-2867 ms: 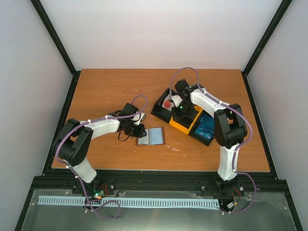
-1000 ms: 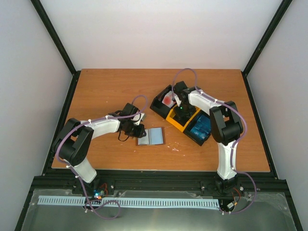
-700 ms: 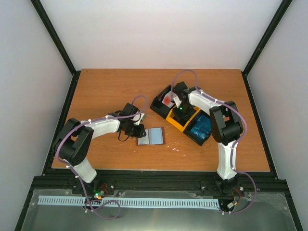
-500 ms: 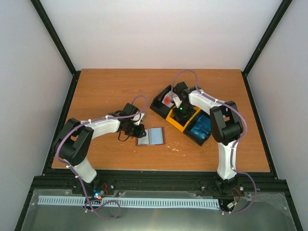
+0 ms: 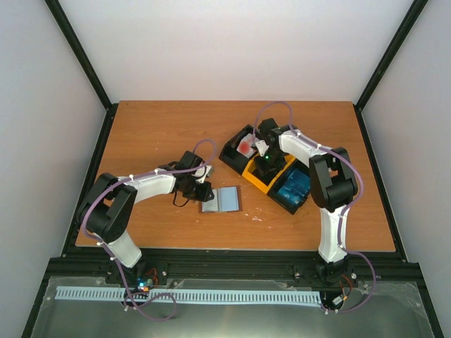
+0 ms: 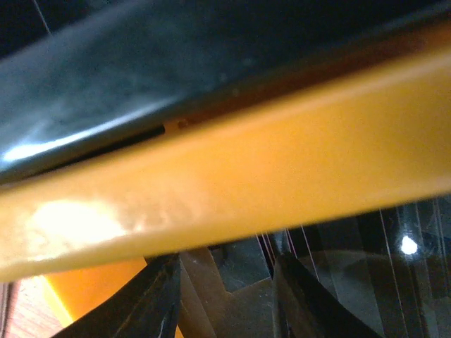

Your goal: Put the credit cards into the card holder

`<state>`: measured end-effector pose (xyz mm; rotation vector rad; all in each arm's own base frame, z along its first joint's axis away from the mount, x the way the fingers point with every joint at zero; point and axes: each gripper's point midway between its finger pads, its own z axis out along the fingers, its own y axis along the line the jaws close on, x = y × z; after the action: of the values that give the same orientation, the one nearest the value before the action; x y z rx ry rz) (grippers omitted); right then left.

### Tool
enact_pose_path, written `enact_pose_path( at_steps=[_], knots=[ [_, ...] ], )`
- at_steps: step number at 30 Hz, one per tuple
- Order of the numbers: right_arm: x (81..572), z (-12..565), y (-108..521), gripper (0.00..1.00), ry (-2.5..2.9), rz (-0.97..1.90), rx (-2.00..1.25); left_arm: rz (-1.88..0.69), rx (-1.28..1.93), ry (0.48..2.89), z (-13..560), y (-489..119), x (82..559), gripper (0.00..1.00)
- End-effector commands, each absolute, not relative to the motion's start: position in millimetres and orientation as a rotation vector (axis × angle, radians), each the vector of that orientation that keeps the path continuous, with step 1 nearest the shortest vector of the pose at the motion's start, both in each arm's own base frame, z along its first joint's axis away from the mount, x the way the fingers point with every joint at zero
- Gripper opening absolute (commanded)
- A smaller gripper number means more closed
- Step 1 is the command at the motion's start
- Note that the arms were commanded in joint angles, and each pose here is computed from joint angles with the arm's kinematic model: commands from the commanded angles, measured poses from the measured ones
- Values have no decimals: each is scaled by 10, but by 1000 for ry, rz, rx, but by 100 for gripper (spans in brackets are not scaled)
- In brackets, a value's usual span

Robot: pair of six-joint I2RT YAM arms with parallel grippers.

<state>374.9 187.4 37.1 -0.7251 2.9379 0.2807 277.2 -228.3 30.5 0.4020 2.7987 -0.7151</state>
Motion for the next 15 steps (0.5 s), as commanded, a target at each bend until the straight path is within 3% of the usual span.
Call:
enact_pose_path(
  at_steps=[1,15],
  knots=[
    [3672,580,1967,36,2931,383,-708,-708,409,2770,335,-2289,2861,20],
    [3527,685,1938,30,2966,435,-674,-710,408,2773,324,-2300,2875,20]
  ],
)
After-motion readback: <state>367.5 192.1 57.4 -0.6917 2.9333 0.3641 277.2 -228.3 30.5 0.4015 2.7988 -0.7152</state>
